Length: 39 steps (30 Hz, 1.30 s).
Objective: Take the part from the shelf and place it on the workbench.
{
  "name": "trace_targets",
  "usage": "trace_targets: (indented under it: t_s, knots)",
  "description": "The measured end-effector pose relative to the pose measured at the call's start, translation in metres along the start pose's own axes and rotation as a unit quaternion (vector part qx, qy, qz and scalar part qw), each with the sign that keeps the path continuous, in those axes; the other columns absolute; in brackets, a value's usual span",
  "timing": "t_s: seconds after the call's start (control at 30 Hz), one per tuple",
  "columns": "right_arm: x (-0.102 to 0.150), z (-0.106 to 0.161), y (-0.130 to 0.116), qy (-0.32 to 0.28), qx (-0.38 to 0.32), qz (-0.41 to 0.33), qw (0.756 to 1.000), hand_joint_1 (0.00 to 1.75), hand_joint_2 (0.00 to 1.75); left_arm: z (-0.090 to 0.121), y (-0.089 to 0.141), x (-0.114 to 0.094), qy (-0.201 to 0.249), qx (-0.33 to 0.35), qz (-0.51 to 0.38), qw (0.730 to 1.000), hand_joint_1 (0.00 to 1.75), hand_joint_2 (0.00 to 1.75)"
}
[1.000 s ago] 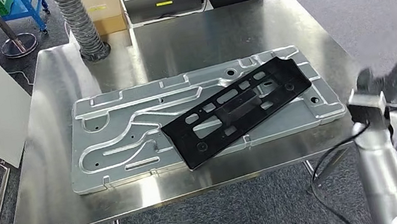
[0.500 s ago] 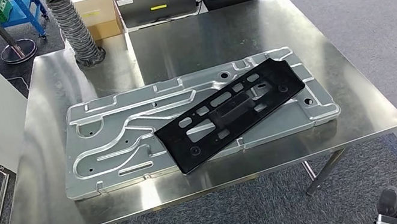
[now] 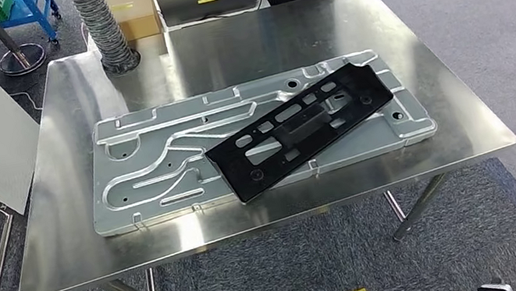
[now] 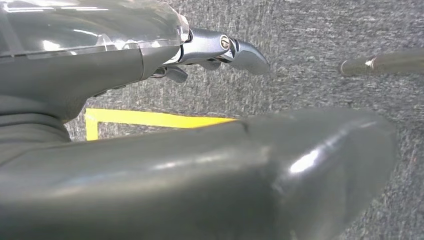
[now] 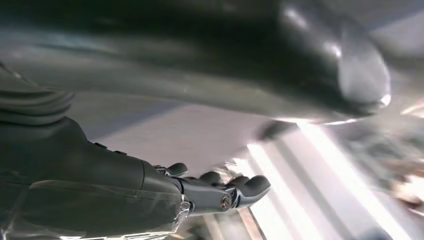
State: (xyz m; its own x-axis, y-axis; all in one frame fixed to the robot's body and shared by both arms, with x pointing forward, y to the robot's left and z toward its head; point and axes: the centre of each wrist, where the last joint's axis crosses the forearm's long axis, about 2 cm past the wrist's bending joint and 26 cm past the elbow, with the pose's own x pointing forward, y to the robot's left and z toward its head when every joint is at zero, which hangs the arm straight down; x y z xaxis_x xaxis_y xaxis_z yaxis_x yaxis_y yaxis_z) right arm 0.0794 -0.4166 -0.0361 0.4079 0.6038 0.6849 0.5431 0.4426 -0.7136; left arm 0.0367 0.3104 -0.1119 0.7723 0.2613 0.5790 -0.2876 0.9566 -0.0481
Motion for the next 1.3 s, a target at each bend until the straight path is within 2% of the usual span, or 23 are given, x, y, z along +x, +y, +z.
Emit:
trace_targets:
  t_s: [0.1, 0.2, 0.37, 0.87, 0.97, 1.13, 1.3]
  knots:
    - [-0.02, 0.026, 0.016, 0.091, 0.03, 0.016, 0.995, 0.0, 0.0, 0.0, -0.003, -0.001, 0.001, 0.004, 0.003, 1.0, 0.0, 0.0]
    - [-0.026, 0.049, 0.031, 0.167, 0.069, 0.025, 0.983, 0.0, 0.0, 0.001, -0.004, -0.003, 0.003, 0.008, 0.004, 1.0, 0.0, 0.0]
    - [-0.024, 0.078, 0.047, 0.241, 0.139, 0.036, 0.96, 0.0, 0.0, 0.001, -0.004, -0.003, 0.003, 0.012, 0.004, 1.0, 0.0, 0.0]
    - [-0.016, 0.108, 0.062, 0.32, 0.239, 0.024, 0.916, 0.0, 0.0, 0.001, -0.009, -0.002, 0.0, -0.004, -0.006, 1.0, 0.0, 0.0]
    - [-0.014, 0.11, 0.065, 0.351, 0.276, 0.004, 0.895, 0.0, 0.0, 0.001, -0.011, -0.003, 0.001, -0.01, -0.009, 1.0, 0.0, 0.0]
    - [-0.009, 0.115, 0.072, 0.41, 0.346, -0.035, 0.843, 0.0, 0.0, 0.001, -0.012, -0.003, 0.001, -0.02, -0.017, 1.0, 0.0, 0.0]
    - [-0.004, 0.12, 0.077, 0.425, 0.377, -0.049, 0.822, 0.0, 0.0, 0.002, -0.012, -0.005, 0.005, -0.025, -0.022, 0.999, 0.0, 0.0]
